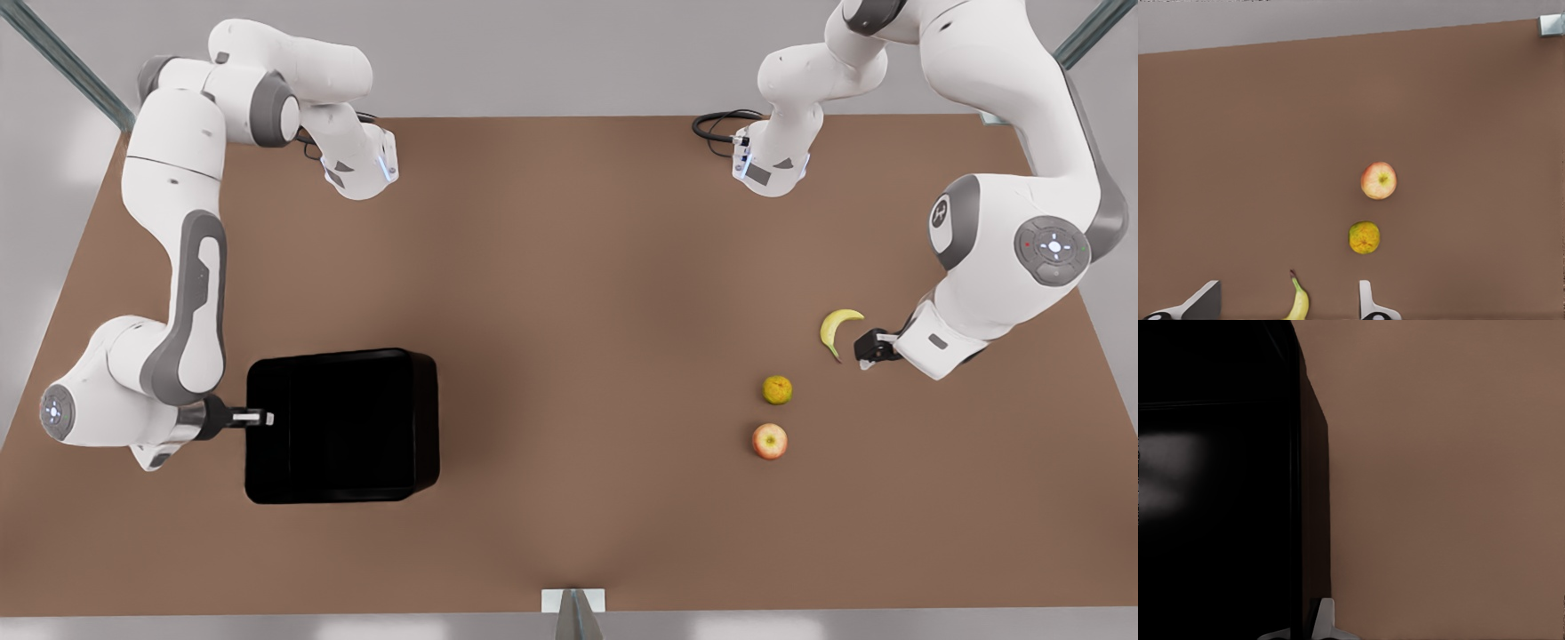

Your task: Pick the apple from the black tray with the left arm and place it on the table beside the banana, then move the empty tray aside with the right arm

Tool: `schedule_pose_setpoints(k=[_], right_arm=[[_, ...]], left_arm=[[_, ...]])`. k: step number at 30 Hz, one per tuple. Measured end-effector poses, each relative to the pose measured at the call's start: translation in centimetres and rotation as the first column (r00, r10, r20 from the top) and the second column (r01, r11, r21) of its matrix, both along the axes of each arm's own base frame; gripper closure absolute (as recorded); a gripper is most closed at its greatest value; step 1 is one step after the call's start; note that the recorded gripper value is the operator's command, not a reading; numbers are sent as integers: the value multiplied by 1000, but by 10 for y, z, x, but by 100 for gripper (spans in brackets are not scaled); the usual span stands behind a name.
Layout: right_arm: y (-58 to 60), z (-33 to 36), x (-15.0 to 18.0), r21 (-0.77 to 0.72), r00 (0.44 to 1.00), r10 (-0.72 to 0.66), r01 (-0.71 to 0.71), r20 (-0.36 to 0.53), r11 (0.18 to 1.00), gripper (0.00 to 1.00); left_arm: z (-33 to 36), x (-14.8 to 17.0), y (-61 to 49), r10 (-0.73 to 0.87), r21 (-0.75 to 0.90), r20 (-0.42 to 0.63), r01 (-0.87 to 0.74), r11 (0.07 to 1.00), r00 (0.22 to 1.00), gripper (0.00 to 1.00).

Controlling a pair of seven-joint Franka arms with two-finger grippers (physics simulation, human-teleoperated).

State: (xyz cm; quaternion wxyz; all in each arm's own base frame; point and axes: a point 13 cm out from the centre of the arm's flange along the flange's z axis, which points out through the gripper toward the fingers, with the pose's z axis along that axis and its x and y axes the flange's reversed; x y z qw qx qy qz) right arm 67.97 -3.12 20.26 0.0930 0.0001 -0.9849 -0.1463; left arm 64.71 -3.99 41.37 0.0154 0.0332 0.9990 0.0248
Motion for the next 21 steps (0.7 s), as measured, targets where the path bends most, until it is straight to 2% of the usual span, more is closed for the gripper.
schedule_pose_setpoints(k=[6,7,8,9,10,13,16,18,21], right_arm=[[-42,-58,5,-24,990,134,-133,48,991,83],[-45,-65,6,-29,986,158,-156,58,987,73],[-48,-68,8,-35,981,182,-180,72,983,51],[-49,-68,12,-42,975,206,-203,88,978,10],[-50,-65,16,-48,967,229,-225,108,973,0],[-39,-28,32,-56,939,291,-285,185,957,0],[21,74,52,-72,880,384,-380,280,922,0],[83,111,38,-57,856,444,-445,264,894,0],[154,124,4,-71,849,503,-498,165,864,0]], left_arm=[[-3,1,-3,8,-44,-3,-8,999,1000,0],[-8,-3,-1,14,-52,-14,-15,999,1000,0],[-13,-7,2,21,-57,-23,-22,998,1000,0],[-15,-8,5,26,-62,-24,-28,998,999,0],[-15,-7,6,29,-68,-20,-30,997,999,0],[-14,-4,5,27,-78,-7,-27,997,1000,0],[-12,-2,4,23,-82,3,-23,996,1000,0],[-11,0,4,21,-83,8,-20,996,1000,0],[-12,1,4,18,-85,10,-17,996,1000,0]])
